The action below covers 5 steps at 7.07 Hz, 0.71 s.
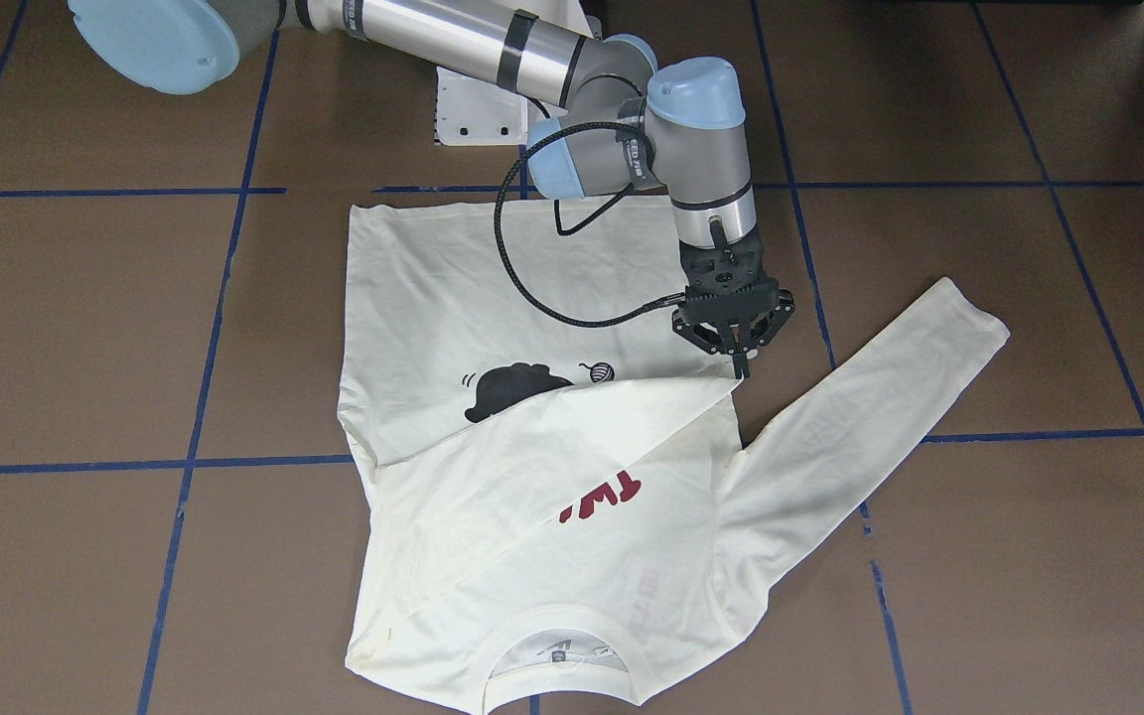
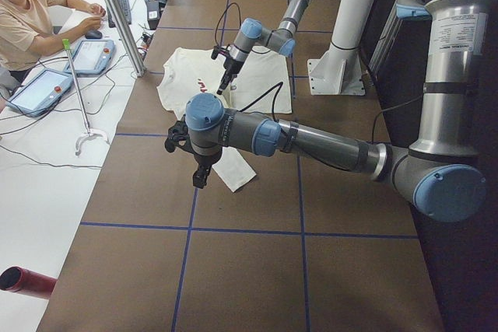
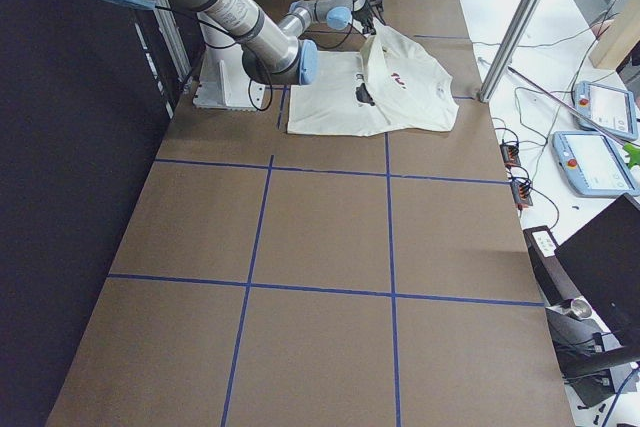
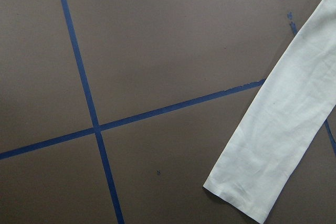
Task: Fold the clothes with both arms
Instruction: 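Lift the sleeve with the right gripper and fold it across the shirt front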
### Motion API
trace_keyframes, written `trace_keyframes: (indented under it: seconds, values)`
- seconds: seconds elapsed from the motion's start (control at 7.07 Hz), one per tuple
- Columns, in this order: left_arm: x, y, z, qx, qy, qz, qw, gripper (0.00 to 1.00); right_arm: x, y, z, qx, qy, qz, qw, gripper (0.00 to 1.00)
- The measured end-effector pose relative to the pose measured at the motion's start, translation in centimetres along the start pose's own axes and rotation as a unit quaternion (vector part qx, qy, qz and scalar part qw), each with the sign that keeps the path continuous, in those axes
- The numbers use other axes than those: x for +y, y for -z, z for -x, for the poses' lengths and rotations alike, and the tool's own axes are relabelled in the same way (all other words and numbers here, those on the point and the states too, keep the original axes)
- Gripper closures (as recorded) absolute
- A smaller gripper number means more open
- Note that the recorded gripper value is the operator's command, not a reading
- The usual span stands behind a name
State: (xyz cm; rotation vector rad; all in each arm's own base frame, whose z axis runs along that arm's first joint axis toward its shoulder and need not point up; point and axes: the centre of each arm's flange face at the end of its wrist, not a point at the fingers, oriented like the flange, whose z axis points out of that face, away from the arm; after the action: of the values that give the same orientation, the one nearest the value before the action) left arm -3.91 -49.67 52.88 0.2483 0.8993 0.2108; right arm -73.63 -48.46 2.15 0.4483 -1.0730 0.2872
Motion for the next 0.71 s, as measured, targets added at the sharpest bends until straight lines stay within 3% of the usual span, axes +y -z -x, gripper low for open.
trace_keyframes:
  seconds: [0.28,0.71]
  values:
    - [0.0,0.0,-0.1,0.001,0.0,0.0,1.0,0.0,-0.5,-0.8,1.6,0.01,-0.013,-0.011,0.9998,0.04]
    - [-0.7,-1.0,-2.7,0.008,0.011,0.005,0.9999,0.0,-1.3,-0.2,3.2,0.009,-0.037,-0.022,0.999,0.03]
